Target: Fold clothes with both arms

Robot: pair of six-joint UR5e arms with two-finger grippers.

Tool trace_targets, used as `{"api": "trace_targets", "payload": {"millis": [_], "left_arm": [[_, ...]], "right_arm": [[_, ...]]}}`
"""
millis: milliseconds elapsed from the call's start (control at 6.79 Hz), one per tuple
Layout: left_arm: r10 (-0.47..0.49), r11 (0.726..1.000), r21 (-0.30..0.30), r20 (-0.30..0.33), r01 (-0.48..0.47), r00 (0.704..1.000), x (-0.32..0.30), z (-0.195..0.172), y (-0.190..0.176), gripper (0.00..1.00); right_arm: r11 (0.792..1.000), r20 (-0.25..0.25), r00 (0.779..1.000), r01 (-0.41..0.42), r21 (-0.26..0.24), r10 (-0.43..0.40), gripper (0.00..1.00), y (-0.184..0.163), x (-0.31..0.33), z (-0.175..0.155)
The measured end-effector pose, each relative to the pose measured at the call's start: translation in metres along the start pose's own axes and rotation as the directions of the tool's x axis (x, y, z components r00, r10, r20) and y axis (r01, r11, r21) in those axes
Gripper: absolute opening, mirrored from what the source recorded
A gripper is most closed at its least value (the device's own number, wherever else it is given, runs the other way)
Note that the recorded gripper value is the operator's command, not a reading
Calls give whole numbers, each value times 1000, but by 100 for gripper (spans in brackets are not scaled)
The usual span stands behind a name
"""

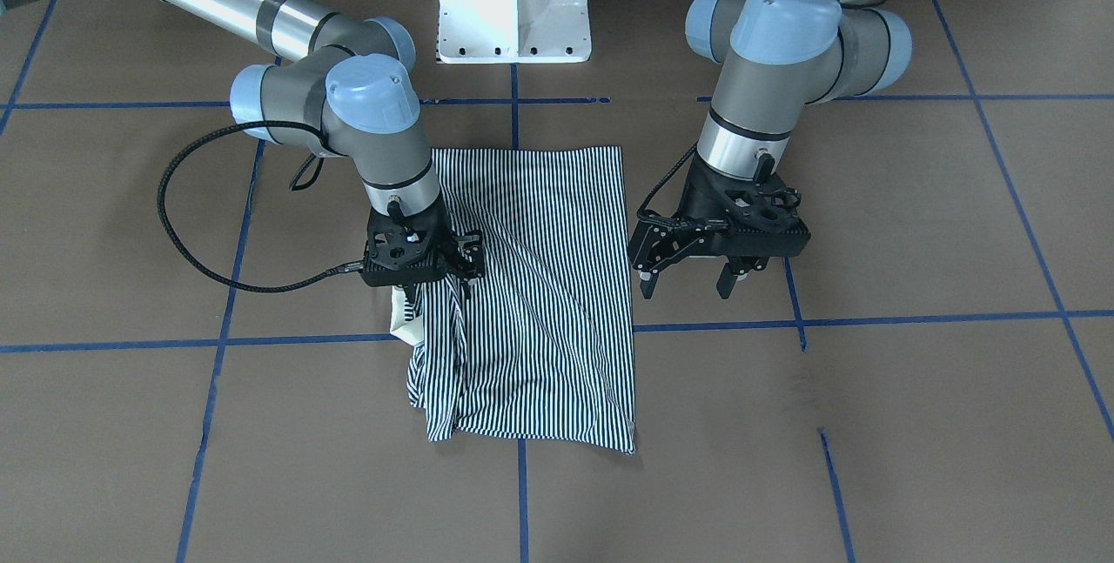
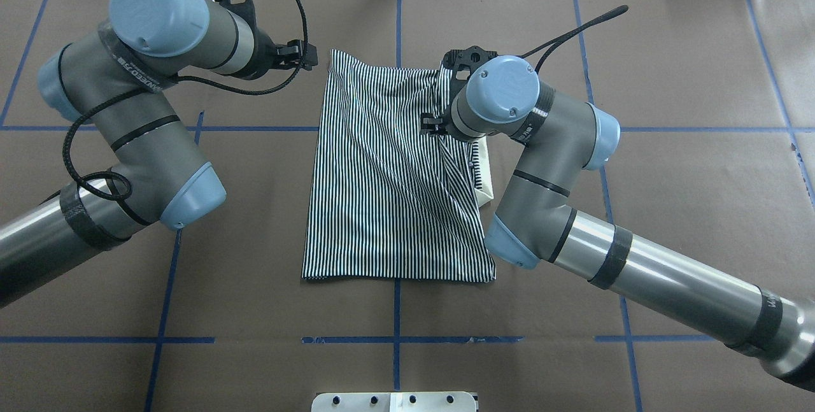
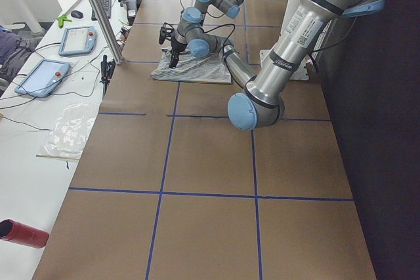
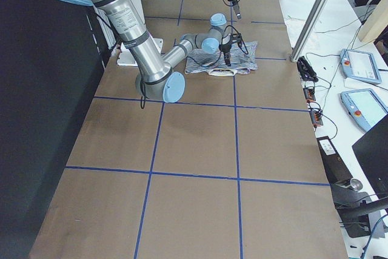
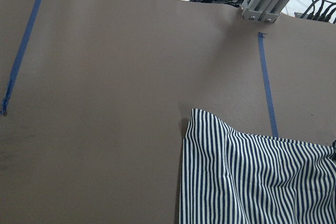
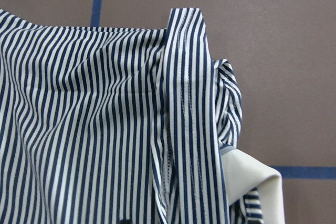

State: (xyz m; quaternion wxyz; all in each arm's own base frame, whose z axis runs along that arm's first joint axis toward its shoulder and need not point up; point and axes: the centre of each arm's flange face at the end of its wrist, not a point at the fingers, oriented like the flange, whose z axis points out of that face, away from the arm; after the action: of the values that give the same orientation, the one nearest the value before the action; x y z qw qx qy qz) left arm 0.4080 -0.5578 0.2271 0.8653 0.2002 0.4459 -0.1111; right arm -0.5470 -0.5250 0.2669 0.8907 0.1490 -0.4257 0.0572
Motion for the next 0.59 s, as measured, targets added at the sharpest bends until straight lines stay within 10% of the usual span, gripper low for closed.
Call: {"api": "trace_targets", "payload": {"millis": [589], "left_arm": [[6,1000,0,0,-6,1000,0,0,1,100]], "right_arm": [[999,44,999,24,-45,-22,25,4,1,14]]}}
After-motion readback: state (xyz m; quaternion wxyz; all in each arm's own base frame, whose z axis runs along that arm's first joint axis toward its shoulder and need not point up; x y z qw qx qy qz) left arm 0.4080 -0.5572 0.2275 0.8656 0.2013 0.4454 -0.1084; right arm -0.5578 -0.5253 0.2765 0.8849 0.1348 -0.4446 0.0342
